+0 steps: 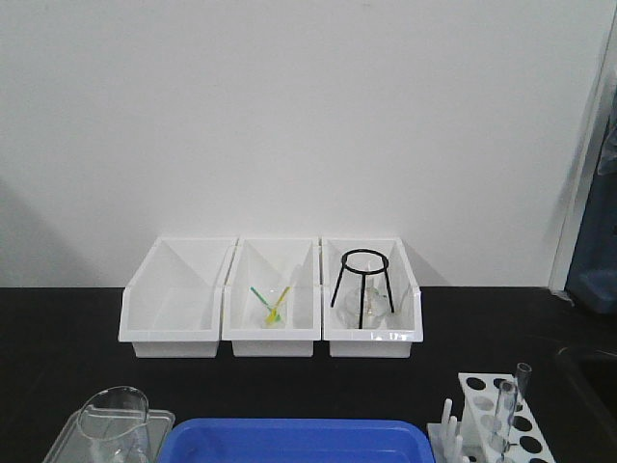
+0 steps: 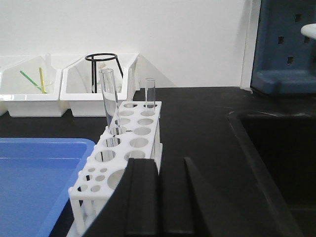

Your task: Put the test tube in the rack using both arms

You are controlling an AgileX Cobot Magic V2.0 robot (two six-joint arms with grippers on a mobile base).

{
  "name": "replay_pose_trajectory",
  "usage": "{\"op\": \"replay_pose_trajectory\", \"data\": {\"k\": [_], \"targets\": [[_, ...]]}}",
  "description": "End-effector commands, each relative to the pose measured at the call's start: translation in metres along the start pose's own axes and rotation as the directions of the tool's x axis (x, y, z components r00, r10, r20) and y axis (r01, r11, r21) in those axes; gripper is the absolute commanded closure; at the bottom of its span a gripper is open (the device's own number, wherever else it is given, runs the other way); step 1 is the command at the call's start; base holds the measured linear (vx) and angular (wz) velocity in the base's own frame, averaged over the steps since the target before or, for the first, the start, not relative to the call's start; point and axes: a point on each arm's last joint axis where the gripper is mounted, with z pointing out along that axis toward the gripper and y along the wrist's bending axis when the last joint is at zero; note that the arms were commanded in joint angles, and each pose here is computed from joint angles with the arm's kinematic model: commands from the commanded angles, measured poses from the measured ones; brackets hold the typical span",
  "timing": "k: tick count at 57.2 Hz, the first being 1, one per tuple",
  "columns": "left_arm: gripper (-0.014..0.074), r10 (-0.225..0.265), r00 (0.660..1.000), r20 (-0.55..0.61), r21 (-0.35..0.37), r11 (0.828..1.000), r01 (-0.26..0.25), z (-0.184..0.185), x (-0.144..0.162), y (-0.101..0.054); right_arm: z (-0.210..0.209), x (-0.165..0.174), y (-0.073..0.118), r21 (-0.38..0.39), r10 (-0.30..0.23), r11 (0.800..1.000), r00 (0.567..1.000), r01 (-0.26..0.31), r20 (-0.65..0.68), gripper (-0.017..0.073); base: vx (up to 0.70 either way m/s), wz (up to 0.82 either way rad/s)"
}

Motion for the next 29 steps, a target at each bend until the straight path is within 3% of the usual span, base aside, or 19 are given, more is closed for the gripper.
{"op": "replay_pose_trajectory", "data": {"k": [1,29], "targets": [[0.0601,-0.009,0.993,0.114,0.002,1.0,0.009,-0.0033,-0.015,-0.0001,0.0005,0.0005,0.0004,-0.003,-0.012,1.0,0.999,0.012,0.052,0.0567,0.0,0.0],[0.0601,-0.009,0.994,0.113,0.002,1.0,0.009,-0.0032,-0.0149,-0.0001,0.0005,0.0005,0.0004,-0.003,-0.013,1.0,0.999,0.013,0.052,0.0567,0.0,0.0]]}}
